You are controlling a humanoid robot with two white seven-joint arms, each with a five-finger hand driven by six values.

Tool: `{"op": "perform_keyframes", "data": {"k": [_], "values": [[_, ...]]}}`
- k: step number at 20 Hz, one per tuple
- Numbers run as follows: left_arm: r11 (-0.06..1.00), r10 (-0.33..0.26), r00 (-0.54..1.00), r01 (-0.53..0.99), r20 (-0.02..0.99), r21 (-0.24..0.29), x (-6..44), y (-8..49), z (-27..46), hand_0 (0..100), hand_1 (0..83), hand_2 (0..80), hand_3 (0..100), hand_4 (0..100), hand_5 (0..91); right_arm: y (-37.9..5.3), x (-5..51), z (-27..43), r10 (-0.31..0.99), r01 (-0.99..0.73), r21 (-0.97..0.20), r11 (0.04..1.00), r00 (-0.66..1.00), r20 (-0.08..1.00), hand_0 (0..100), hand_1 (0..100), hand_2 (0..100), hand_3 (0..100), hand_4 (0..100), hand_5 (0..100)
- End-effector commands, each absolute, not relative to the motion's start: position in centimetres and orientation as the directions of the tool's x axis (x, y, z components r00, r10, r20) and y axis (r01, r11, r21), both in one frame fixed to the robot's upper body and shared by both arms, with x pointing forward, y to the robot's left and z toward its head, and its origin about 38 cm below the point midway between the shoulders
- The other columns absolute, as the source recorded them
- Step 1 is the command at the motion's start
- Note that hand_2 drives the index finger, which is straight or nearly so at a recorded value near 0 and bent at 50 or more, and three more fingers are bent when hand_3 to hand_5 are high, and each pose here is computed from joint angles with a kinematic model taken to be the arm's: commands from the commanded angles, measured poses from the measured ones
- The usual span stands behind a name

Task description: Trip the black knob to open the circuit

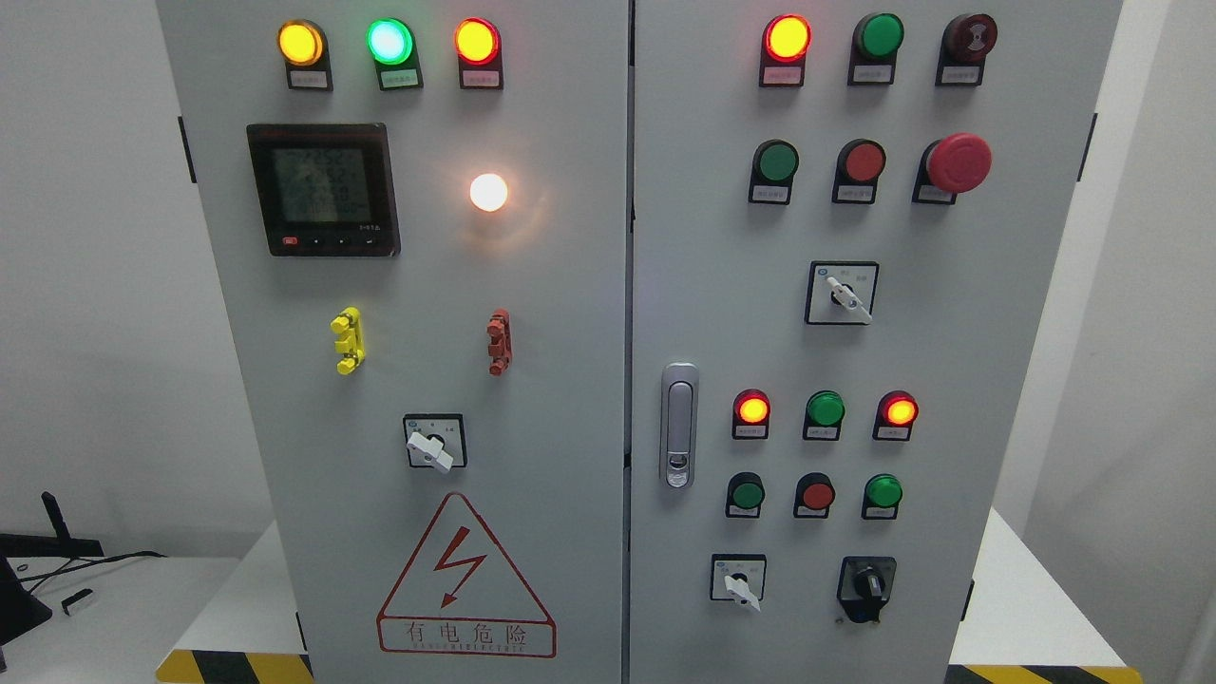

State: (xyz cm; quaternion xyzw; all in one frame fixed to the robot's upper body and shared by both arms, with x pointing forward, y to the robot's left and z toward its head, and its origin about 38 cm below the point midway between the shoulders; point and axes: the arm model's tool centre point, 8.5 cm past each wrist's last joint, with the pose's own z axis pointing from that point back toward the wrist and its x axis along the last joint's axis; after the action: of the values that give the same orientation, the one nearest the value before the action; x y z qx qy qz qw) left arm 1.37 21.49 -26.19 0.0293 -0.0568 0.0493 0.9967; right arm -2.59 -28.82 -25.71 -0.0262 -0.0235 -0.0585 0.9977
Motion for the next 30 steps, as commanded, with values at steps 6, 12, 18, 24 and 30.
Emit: {"op": "perform_keyframes", "data": {"k": [6, 12, 18, 24, 30], "values": [[0.993, 0.1, 0.988, -0.106, 0.117, 0.053, 1.4, 21.5, -26.2, 12, 38.9, 0.0, 0, 0, 0.0, -28.0, -2.5, -25.8, -0.122, 0.124, -0.031, 0.992, 0.991, 0.056, 33, 10, 0, 0, 0, 4], [0.993, 0.1, 0.988, -0.106, 0.117, 0.053, 1.4, 21.5, -26.2, 12, 38.9, 0.0, 0, 0, 0.0, -28.1, -2.3, -25.8, -0.124, 0.127, -0.035, 0.991, 0.99, 0.064, 33, 10, 0, 0, 0, 4], [0.993, 0.099, 0.988, -0.106, 0.117, 0.054, 1.4, 21.6, -26.2, 12, 38.9, 0.0, 0, 0, 0.0, -28.4, -0.4, -25.1, -0.103, 0.116, -0.056, 0.992, 0.977, 0.187, 33, 10, 0, 0, 0, 4], [0.993, 0.1, 0.988, -0.106, 0.117, 0.053, 1.4, 21.5, -26.2, 12, 38.9, 0.0, 0, 0, 0.0, -29.3, 0.7, -23.1, -0.054, 0.104, -0.101, 0.989, 0.911, 0.409, 33, 15, 0, 5, 15, 12], [0.993, 0.099, 0.988, -0.106, 0.117, 0.054, 1.4, 21.6, -26.2, 12, 38.9, 0.0, 0, 0, 0.0, -30.0, 0.1, -20.5, 0.013, 0.114, -0.139, 0.984, 0.726, 0.687, 36, 23, 6, 45, 41, 40]]}}
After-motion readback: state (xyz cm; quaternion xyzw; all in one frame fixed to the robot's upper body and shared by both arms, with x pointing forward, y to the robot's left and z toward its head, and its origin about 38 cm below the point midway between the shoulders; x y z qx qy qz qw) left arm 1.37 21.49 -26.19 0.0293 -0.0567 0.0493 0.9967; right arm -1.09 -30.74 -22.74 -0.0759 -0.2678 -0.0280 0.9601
